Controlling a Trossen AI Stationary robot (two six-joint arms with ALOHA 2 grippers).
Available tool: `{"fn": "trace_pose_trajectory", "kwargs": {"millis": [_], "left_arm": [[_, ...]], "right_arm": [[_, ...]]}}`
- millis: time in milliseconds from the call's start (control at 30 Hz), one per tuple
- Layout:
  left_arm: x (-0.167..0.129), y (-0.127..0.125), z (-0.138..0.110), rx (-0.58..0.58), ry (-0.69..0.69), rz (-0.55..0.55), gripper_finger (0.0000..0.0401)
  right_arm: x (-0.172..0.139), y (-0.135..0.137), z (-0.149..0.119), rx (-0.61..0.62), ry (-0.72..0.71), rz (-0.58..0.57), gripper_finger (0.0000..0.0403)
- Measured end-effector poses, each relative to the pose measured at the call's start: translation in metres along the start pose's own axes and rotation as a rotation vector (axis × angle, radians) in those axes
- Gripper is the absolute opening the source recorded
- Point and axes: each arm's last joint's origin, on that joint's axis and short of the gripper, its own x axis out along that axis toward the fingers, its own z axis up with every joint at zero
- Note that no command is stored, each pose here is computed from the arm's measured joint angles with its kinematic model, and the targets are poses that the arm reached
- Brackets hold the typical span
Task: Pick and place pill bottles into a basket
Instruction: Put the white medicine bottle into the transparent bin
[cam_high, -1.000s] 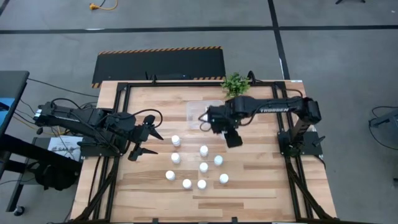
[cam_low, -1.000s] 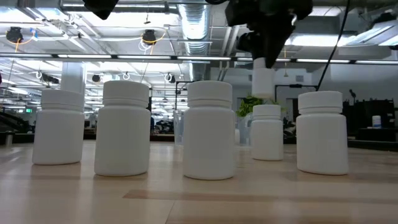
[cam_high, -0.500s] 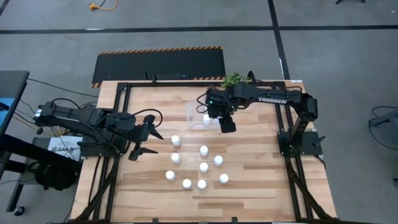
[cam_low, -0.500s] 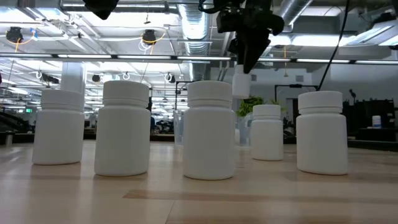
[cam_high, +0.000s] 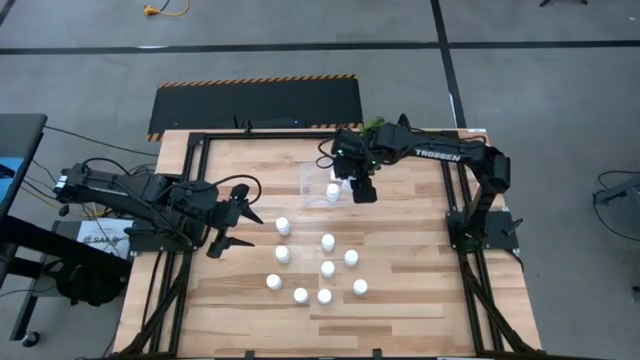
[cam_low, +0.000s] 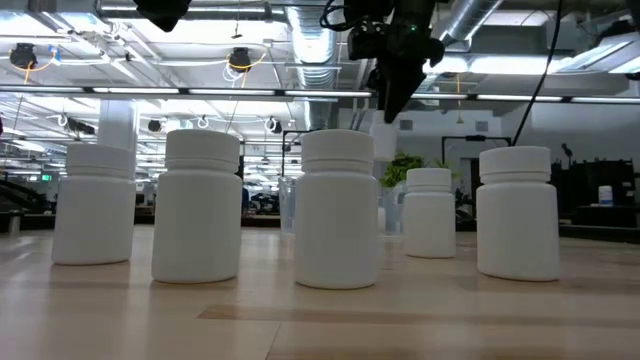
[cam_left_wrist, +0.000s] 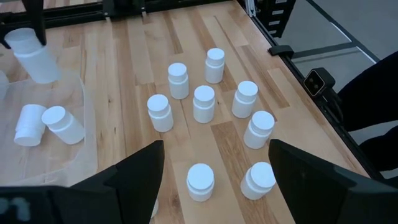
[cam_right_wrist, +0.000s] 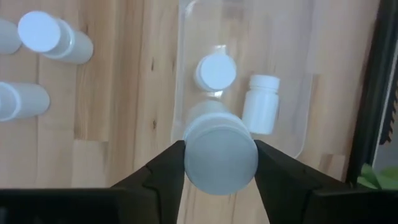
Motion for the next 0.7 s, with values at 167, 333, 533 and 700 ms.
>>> {"fn": "trace_pose_trajectory", "kwargs": {"millis": [167, 333, 533, 700], "left_arm": [[0.0, 0.0, 0.0, 0.001, 0.0, 0.002, 0.0279], [0.0, 0.0, 0.0, -0.001, 0.003, 0.004, 0.0279], [0.0, 0.0, 0.0, -0.001, 0.004, 0.001, 0.0279], [0.0, 0.0, -0.001, -0.002, 0.008, -0.001, 0.0279]], "right_arm": [[0.017, -0.004, 0.003, -0.006, 0.037, 0.017, 0.0155], [0.049, -0.003, 0.008, -0.026, 0.12, 0.058, 0.0157], [0.08, -0.003, 0.01, -0.054, 0.193, 0.098, 0.016], [0.097, -0.004, 0.012, -0.062, 0.212, 0.11, 0.0152]]}}
